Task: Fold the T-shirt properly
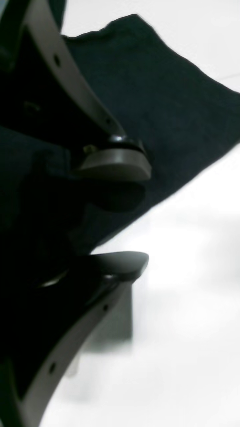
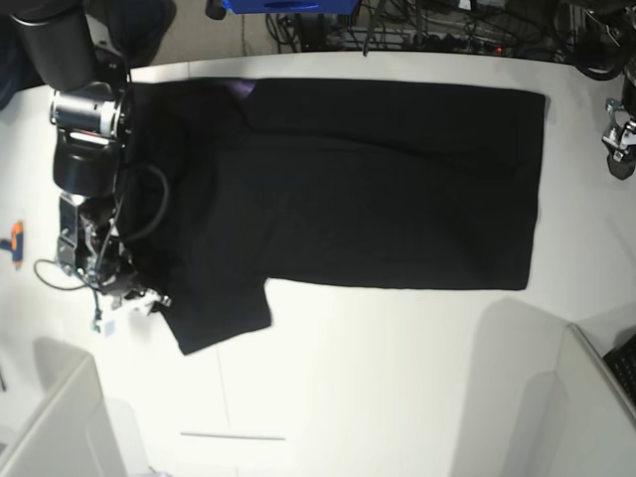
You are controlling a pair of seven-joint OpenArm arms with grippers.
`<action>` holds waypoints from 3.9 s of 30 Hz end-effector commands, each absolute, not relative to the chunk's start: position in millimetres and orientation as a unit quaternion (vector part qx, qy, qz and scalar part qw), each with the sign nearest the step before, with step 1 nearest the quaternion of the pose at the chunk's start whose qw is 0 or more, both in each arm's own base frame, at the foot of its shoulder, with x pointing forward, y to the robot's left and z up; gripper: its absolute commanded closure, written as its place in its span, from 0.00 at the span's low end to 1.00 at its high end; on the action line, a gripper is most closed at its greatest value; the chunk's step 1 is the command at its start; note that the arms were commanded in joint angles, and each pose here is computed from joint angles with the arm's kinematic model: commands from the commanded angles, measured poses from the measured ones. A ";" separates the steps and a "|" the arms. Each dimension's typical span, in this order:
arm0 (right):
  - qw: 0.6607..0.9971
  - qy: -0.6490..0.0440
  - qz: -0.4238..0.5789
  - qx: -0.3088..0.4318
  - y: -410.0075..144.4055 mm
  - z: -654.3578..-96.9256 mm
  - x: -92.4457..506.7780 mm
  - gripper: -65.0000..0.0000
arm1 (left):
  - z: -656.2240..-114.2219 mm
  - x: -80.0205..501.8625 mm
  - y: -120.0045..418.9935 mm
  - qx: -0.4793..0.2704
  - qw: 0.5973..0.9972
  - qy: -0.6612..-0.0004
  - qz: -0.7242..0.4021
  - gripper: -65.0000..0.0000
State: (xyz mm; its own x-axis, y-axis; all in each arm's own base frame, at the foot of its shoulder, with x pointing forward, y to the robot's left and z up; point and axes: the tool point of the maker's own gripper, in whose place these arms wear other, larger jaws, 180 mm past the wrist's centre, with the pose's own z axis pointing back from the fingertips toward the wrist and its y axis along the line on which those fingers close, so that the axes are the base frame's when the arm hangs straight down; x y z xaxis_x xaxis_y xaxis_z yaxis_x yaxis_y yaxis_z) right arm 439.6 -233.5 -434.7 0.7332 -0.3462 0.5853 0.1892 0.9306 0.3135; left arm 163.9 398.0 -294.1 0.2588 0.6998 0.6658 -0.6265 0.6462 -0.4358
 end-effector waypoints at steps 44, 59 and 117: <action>0.926 -0.348 -0.103 0.102 -224.3 -433.3 443.9 1.00 | -312.2 289.9 408.5 -0.112 0.807 -0.429 0.390 0.04; 0.928 -0.342 -0.104 0.104 -223.5 -434.7 442.3 1.00 | -379.8 405.9 353.6 -0.063 0.913 -0.305 0.266 0.04; 0.898 -0.428 -0.054 0.081 -229.2 -383.3 444.1 1.00 | -407.0 384.8 305.1 -0.059 0.942 -0.299 0.140 1.00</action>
